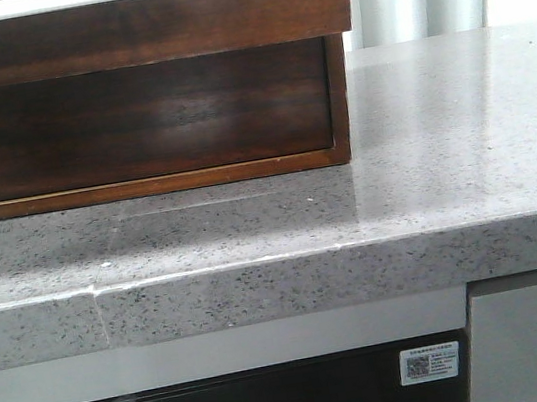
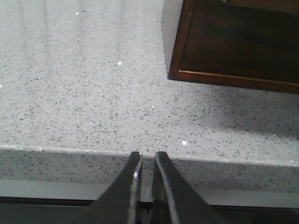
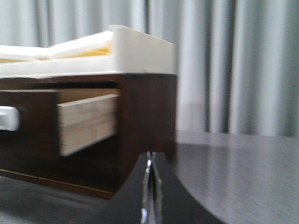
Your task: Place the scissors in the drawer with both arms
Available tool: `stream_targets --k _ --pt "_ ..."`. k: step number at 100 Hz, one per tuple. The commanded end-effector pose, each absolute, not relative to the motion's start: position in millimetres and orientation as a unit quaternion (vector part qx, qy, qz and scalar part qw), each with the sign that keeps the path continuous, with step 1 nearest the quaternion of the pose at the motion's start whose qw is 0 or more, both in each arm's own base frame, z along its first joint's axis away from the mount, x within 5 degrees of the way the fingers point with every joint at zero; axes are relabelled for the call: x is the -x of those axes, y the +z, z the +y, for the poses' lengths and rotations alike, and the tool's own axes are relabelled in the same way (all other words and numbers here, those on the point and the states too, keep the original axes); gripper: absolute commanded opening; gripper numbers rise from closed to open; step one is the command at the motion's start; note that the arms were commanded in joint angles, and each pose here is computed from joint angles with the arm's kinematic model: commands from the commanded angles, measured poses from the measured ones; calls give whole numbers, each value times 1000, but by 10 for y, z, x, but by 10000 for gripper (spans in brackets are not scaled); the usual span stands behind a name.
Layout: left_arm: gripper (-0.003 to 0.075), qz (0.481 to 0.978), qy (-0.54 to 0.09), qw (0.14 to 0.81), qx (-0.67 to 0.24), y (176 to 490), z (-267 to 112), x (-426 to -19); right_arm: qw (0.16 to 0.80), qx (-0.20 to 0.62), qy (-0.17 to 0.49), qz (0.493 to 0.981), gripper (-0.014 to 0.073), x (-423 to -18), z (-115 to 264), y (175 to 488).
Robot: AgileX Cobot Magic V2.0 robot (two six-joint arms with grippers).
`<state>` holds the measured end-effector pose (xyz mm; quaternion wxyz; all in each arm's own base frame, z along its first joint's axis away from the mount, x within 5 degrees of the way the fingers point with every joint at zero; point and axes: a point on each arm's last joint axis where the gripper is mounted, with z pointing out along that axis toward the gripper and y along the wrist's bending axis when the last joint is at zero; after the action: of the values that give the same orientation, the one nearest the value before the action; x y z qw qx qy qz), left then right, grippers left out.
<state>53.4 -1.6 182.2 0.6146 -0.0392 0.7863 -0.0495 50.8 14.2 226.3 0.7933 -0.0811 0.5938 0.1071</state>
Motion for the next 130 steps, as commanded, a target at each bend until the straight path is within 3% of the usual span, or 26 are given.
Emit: stream_targets --k 1,26,68,130 --pt "3 768 -55 637 42 1822 -16 -527 819 57 80 566 -116 -491 103 2292" --pt "3 768 -55 637 42 1822 -16 -527 731 27 20 681 -116 -550 36 2037" --pt "3 768 -55 637 42 1822 -16 -527 626 21 -9 780 -116 -532 1 1775" --pt "3 768 -55 637 42 1822 -16 -527 626 23 -16 779 -116 -532 -4 1777"
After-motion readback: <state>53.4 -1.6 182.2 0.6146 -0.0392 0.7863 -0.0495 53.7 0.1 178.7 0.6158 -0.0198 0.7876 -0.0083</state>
